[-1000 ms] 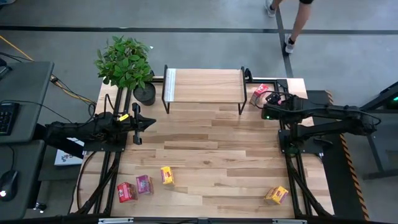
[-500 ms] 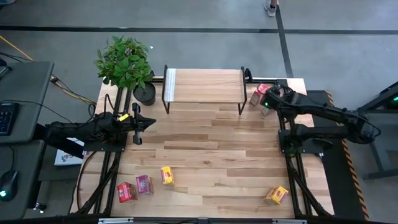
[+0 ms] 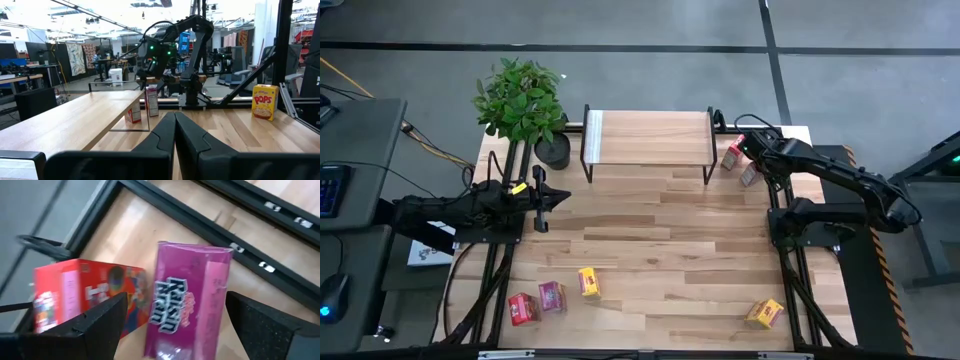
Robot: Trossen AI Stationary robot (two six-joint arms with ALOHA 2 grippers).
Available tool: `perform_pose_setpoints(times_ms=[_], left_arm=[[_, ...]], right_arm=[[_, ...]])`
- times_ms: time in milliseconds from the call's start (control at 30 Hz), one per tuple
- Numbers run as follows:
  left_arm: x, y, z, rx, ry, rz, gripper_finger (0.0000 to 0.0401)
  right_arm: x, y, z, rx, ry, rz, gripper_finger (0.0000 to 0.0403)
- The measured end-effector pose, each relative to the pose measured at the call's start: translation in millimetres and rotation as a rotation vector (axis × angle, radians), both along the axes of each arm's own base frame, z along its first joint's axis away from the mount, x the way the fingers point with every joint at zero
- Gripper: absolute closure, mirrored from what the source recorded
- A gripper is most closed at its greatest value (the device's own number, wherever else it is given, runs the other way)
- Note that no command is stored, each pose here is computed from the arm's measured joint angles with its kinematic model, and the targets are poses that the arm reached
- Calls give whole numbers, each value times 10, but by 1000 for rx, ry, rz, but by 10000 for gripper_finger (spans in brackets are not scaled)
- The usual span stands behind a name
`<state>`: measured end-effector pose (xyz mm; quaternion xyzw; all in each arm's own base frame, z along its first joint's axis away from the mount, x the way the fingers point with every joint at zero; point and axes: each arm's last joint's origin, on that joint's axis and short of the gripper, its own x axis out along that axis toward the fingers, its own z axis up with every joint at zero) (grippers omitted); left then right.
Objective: Stack cereal on shelf
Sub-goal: Put the top purple cereal box on the shelf
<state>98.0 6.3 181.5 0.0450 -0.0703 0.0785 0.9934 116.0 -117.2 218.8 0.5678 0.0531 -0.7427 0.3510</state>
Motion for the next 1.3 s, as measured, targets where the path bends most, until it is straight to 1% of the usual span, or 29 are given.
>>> perform_pose_setpoints(times_ms=[67, 200, 333, 433, 700, 767, 833, 900, 967, 1067, 1133, 1200, 1267, 1300], left_arm=[[0, 0, 0, 0, 0, 0, 401], [0, 0, 1, 0, 0, 0, 401], [0, 0, 0, 0, 0, 0, 401], [0, 0, 1, 0, 0, 0, 401], [0, 0, 0, 0, 0, 0, 401], [0, 0, 0, 0, 0, 0, 401], [0, 0, 0, 0, 0, 0, 401], [0, 0, 0, 0, 0, 0, 401], [0, 0, 0, 0, 0, 0, 401], [0, 0, 0, 0, 0, 0, 401], [0, 0, 0, 0, 0, 0, 401], [0, 0, 0, 0, 0, 0, 401], [0, 0, 0, 0, 0, 0, 401], [0, 0, 0, 0, 0, 0, 401]], right_arm=[[-1, -20, -37, 36, 16, -8, 73], [14, -52, -68, 59, 19, 4, 74], [13, -48, -67, 64, 20, 13, 92], [4, -39, -68, 75, 30, 20, 124], [9, -20, -53, 87, 25, 74, 230], [12, 9, -8, 77, 29, 128, 252], [22, 46, 88, 77, 42, 233, 268], [23, 108, 210, 107, 62, 382, 277], [15, 191, 352, 167, 73, 541, 281], [15, 329, 592, 278, 14, 771, 283], [51, 420, 757, 317, -64, 915, 283], [130, 505, 932, 316, -184, 1091, 283], [209, 592, 1141, 278, -321, 1259, 283], [251, 631, 1262, 236, -390, 1329, 283]])
